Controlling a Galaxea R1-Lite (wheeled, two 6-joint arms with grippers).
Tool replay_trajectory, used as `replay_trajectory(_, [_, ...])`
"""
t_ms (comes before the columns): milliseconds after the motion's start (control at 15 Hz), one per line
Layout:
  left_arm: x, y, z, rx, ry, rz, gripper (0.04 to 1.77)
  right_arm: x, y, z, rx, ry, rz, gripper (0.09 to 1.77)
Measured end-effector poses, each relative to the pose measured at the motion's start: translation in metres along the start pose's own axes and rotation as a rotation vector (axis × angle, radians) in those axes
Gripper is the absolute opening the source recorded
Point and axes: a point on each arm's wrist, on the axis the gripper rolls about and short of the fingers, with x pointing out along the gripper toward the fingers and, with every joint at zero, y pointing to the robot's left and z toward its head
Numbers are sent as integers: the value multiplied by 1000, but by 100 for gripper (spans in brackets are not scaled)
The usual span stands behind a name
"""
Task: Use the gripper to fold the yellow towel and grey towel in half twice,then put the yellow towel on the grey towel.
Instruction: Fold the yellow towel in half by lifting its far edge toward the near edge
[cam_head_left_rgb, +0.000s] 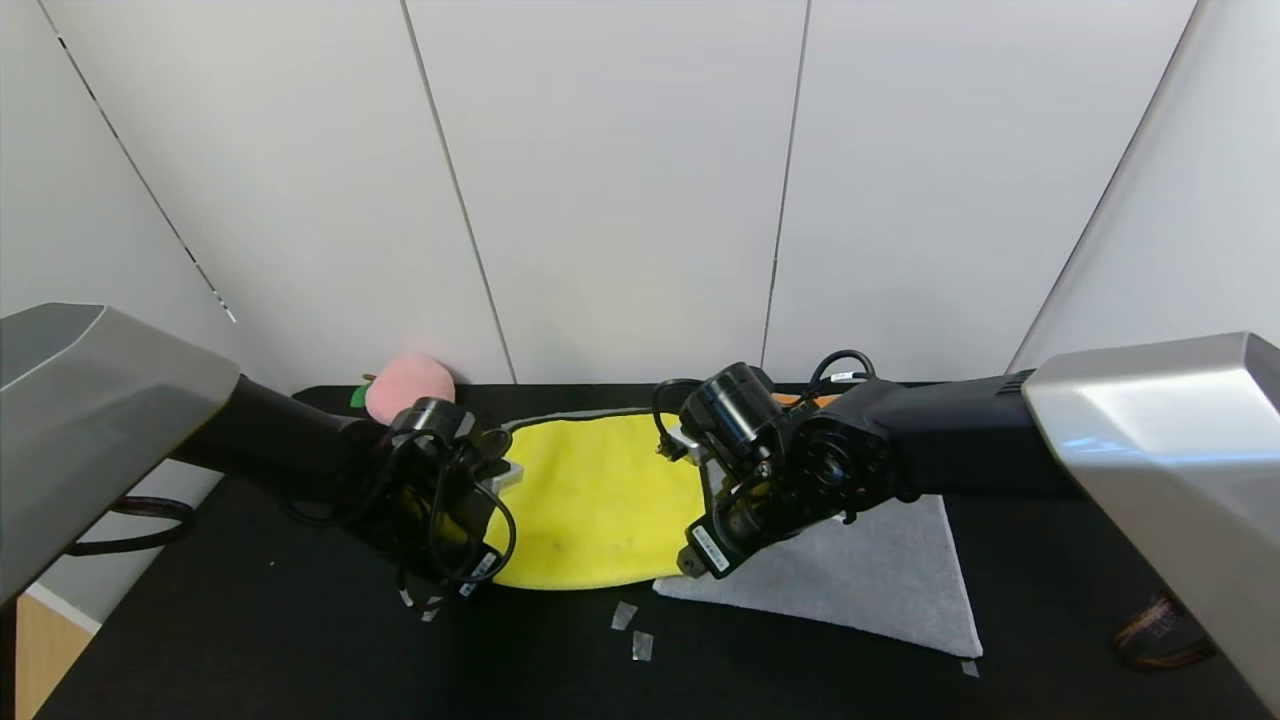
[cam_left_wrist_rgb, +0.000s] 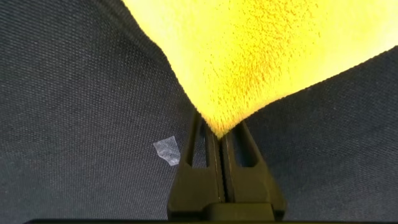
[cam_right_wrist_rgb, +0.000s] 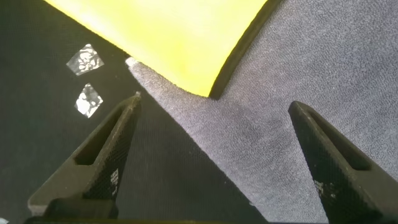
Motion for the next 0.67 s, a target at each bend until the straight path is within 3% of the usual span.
replay_trajectory(667, [-31,18,6,-52,-118,-61,11,21,21,-1,-51,44,-18,171])
